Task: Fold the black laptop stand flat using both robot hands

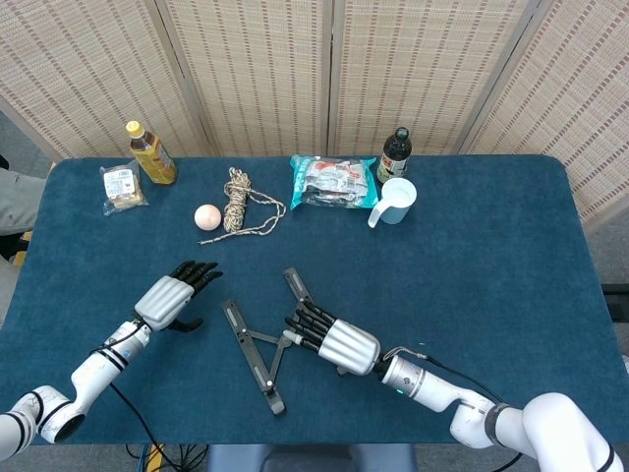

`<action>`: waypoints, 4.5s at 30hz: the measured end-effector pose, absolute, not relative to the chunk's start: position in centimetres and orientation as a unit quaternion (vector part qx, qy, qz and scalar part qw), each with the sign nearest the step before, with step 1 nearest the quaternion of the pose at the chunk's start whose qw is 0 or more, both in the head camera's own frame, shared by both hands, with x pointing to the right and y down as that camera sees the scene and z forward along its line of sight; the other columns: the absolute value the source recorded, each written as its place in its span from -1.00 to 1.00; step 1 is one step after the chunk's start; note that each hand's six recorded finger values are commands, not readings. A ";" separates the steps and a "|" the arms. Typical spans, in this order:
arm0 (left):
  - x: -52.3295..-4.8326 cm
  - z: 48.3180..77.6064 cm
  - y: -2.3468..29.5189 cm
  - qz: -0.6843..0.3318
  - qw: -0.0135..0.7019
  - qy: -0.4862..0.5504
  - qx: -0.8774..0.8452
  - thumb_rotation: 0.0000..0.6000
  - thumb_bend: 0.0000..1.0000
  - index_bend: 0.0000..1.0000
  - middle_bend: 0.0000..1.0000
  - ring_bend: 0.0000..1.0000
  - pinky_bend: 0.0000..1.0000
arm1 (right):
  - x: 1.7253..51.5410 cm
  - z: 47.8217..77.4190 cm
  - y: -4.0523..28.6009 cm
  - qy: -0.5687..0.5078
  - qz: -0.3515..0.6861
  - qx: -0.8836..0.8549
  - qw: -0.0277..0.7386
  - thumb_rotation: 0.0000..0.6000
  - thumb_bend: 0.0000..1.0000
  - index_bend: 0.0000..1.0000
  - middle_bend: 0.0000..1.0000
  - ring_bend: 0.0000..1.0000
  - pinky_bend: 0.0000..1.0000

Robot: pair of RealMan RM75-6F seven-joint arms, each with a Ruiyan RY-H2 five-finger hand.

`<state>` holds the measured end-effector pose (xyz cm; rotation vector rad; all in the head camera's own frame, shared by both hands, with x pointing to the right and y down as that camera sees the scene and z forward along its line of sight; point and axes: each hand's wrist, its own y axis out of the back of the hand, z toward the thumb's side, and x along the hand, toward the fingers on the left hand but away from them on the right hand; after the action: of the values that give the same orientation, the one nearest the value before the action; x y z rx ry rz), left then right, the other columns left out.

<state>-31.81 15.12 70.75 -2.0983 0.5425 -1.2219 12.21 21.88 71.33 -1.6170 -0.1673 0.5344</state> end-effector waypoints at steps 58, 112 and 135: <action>-30.8 75.3 15.9 -0.478 0.302 0.196 -0.801 1.00 -0.50 -0.92 -1.00 -1.00 -1.00 | 8.8 71.6 22.7 -0.071 0.198 -0.695 0.688 1.00 -1.00 -1.00 -1.00 -1.00 -1.00; -27.7 75.8 15.9 -0.452 0.281 0.190 -0.825 1.00 -0.50 -0.92 -1.00 -1.00 -1.00 | 3.5 71.6 22.2 -0.134 0.173 -0.689 0.691 1.00 -1.00 -1.00 -1.00 -1.00 -1.00; -33.6 72.4 14.0 -0.486 0.300 0.253 -0.781 1.00 -0.50 -0.92 -1.00 -1.00 -1.00 | 3.4 67.6 20.9 -0.119 0.150 -0.771 0.607 1.00 -1.00 -1.00 -1.00 -1.00 -1.00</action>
<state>-33.58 14.01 72.37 -2.0730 0.6714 -1.2888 3.36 20.88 67.60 -1.7829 -0.2761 0.3464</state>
